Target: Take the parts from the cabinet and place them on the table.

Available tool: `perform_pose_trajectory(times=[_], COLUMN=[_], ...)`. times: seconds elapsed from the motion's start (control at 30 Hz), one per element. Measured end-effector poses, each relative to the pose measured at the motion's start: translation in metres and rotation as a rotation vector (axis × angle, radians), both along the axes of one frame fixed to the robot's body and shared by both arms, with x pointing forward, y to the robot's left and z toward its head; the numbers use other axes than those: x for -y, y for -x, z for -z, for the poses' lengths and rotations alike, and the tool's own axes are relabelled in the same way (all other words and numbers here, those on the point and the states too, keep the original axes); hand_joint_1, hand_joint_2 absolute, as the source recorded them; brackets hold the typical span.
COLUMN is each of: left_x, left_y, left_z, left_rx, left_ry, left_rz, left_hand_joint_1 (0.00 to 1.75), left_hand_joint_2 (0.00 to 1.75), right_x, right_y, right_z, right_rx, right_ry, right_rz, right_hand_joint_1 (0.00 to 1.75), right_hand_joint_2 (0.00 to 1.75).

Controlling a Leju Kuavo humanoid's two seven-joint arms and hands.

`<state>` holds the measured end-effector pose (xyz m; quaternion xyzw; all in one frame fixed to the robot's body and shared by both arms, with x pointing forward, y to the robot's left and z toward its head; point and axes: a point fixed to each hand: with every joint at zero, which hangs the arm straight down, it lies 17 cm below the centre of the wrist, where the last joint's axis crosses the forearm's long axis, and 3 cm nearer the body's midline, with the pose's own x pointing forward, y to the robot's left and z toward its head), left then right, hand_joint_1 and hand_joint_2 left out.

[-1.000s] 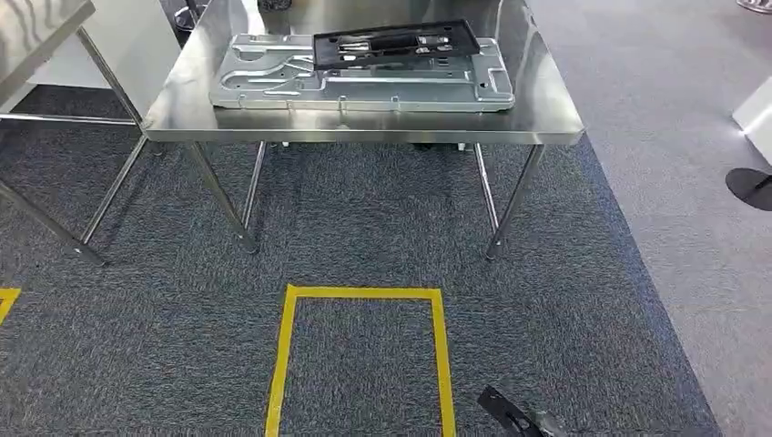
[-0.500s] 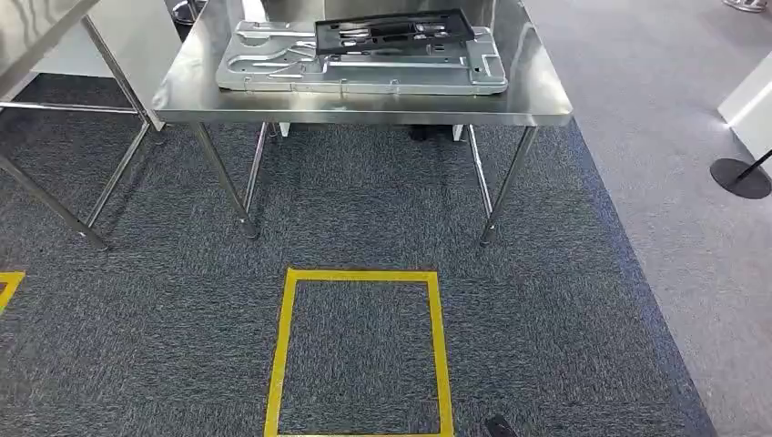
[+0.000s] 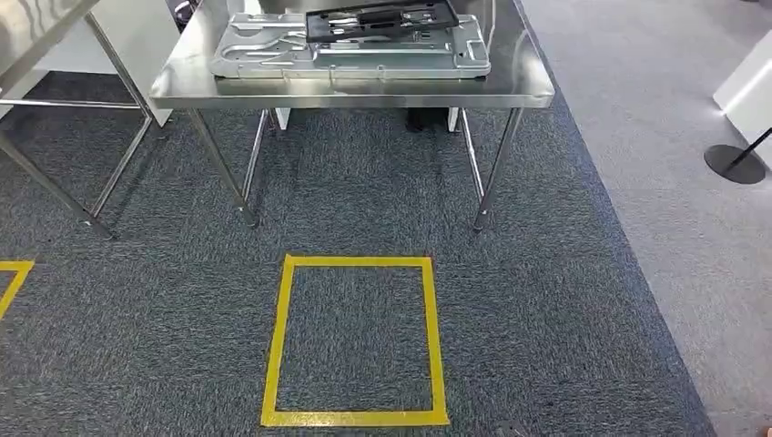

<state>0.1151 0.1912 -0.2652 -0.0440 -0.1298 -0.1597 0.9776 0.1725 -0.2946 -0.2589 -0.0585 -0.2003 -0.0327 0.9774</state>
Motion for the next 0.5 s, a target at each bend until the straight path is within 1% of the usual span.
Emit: perform_pose_trajectory(times=[0.07,0.1,0.13,0.17,0.23,0.4,0.43,0.5], left_x=[0.0,-0.0009,-0.001,-0.0011,-0.0012,-0.0031,-0.0031,-0.0029], left_y=[-0.0003,-0.0001,0.0003,-0.0012,-0.0056,-0.0042,-0.0046,-0.0052], left_z=[-0.0001,0.0002,0.0003,0.0001,-0.0008,0.0,-0.0001,-0.0003], left_rx=[0.001,0.002,0.003,0.01,0.023,0.026,0.027,0.029], left_ry=[0.0,-0.004,-0.005,-0.005,-0.005,-0.015,-0.016,-0.016], left_rz=[0.0,-0.001,-0.002,-0.003,-0.004,0.0,0.0,0.001], left_hand_joint_1=[0.0,0.0,0.0,0.0,0.0,0.0,0.0,0.0], left_hand_joint_2=[0.0,0.0,0.0,0.0,0.0,0.0,1.75,1.75], right_x=[0.0002,-0.0015,-0.0014,-0.0015,-0.0044,-0.0058,-0.006,-0.0064], right_y=[0.0004,0.0006,0.0005,-0.0005,-0.0026,-0.0032,-0.0045,-0.0081], right_z=[0.0001,0.0001,-0.0001,-0.0007,-0.0017,-0.0022,-0.0026,-0.0038], right_rx=[0.001,0.003,0.007,0.017,0.032,0.04,0.044,0.052], right_ry=[-0.001,-0.005,-0.008,-0.011,-0.019,-0.013,-0.013,-0.012], right_rz=[0.008,0.009,0.013,0.018,0.014,-0.009,-0.012,-0.015], right_hand_joint_1=[0.0,0.0,0.0,0.0,0.0,0.0,0.0,0.0], right_hand_joint_2=[1.75,0.0,0.0,1.75,1.75,1.75,1.75,1.75])
